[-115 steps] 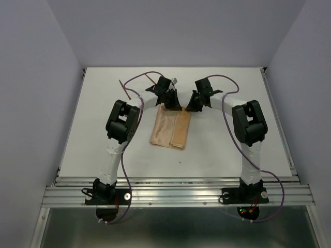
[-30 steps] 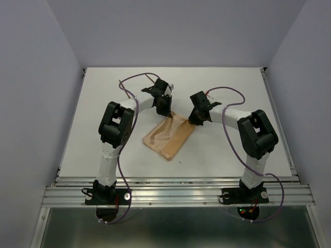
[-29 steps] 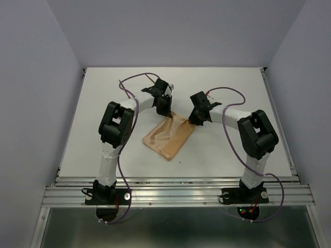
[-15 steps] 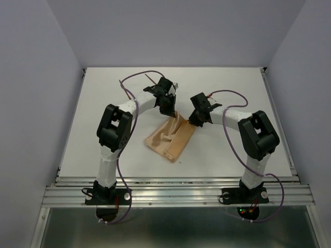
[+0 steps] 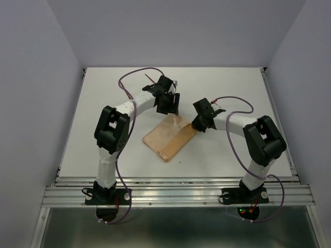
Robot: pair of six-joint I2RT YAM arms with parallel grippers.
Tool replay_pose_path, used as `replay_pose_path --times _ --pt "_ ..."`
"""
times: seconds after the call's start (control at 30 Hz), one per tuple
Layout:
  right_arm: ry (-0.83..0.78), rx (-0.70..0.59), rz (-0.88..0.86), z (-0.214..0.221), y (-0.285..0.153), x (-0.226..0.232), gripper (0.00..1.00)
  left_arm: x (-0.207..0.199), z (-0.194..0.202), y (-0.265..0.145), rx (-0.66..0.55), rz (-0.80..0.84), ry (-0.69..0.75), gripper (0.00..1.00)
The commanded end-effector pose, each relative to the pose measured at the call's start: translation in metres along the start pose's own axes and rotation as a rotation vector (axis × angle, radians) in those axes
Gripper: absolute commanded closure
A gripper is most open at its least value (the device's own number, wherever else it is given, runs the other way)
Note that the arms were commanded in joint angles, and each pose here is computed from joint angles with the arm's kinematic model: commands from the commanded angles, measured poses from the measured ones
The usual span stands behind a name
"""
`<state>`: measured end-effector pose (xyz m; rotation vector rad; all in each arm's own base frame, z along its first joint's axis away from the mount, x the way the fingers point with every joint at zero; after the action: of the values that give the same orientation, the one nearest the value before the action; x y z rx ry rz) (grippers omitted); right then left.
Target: Fold the napkin into a case and place the utensils inside
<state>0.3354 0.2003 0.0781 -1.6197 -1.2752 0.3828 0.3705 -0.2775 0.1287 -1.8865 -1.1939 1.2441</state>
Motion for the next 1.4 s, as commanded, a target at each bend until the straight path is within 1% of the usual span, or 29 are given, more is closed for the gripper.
replay_pose_path --times 0.0,0.03,0.1,0.27,0.33,0.4,0.5,0.63,0.73,0.77,0.9,0.93,1.0,1.03,1.2,1.3,1.37 --pt "0.015 0.037 0.079 0.029 -0.016 -0.025 0.83 -0.002 -0.007 -0.017 -0.041 -0.023 0.039 0.29" --pt "0.025 0.044 0.093 0.034 -0.016 -0.032 0.83 -0.003 -0.006 -0.016 -0.040 -0.022 0.046 0.29" --pt "0.058 0.032 0.080 0.036 -0.023 -0.031 0.83 -0.003 -0.006 -0.015 -0.039 -0.019 0.051 0.30" --pt "0.078 0.004 0.043 0.036 -0.037 -0.032 0.82 -0.004 0.001 -0.008 0.004 -0.005 0.101 0.37" --pt "0.064 -0.010 0.020 0.031 -0.045 -0.030 0.81 -0.001 0.006 0.000 0.028 -0.012 0.109 0.41" --pt "0.027 -0.031 -0.014 0.024 -0.054 -0.024 0.80 0.000 0.010 0.007 0.047 -0.013 0.120 0.45" --pt "-0.052 -0.053 -0.046 0.018 -0.063 -0.021 0.77 0.001 0.013 0.014 0.061 -0.014 0.130 0.46" --pt "-0.155 -0.071 -0.106 0.009 -0.080 -0.013 0.76 -0.002 0.016 0.017 0.069 -0.001 0.147 0.48" --pt "-0.245 -0.042 -0.123 0.011 -0.081 -0.013 0.81 -0.002 0.018 0.020 0.075 -0.001 0.149 0.51" --pt "-0.271 -0.029 -0.113 0.012 -0.080 -0.014 0.85 -0.002 0.018 0.021 0.078 -0.001 0.149 0.51" --pt "-0.317 0.007 -0.104 0.019 -0.074 -0.018 0.93 -0.002 0.018 0.024 0.083 0.002 0.148 0.53" --pt "-0.329 0.026 -0.110 0.022 -0.071 -0.019 0.94 -0.001 0.020 0.026 0.094 -0.001 0.147 0.55" --pt "-0.353 0.056 -0.116 0.027 -0.066 -0.019 0.94 0.000 0.021 0.030 0.102 -0.004 0.146 0.57" --pt "-0.360 0.066 -0.120 0.029 -0.065 -0.019 0.95 0.000 0.022 0.030 0.103 -0.006 0.144 0.60" --pt "-0.380 0.086 -0.134 0.033 -0.058 -0.019 0.95 0.003 0.025 0.037 0.120 -0.010 0.141 0.61" --pt "-0.377 0.100 -0.109 0.037 -0.051 -0.021 0.94 0.003 0.026 0.039 0.127 -0.007 0.140 0.65" --pt "-0.367 0.114 -0.083 0.040 -0.044 -0.024 0.94 0.001 0.025 0.039 0.125 -0.003 0.140 0.71"
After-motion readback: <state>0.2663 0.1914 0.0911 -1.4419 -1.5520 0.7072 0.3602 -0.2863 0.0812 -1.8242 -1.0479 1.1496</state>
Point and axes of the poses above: each gripper's point midway between its finger pads, its own y axis out along the fingers, its own x axis along the line the jaws close on, z = x × y, the point moved 6 cm from there along -y, back along the fingers, and after that the axes turned 9 degrees about -y, right-handed, at the moved point
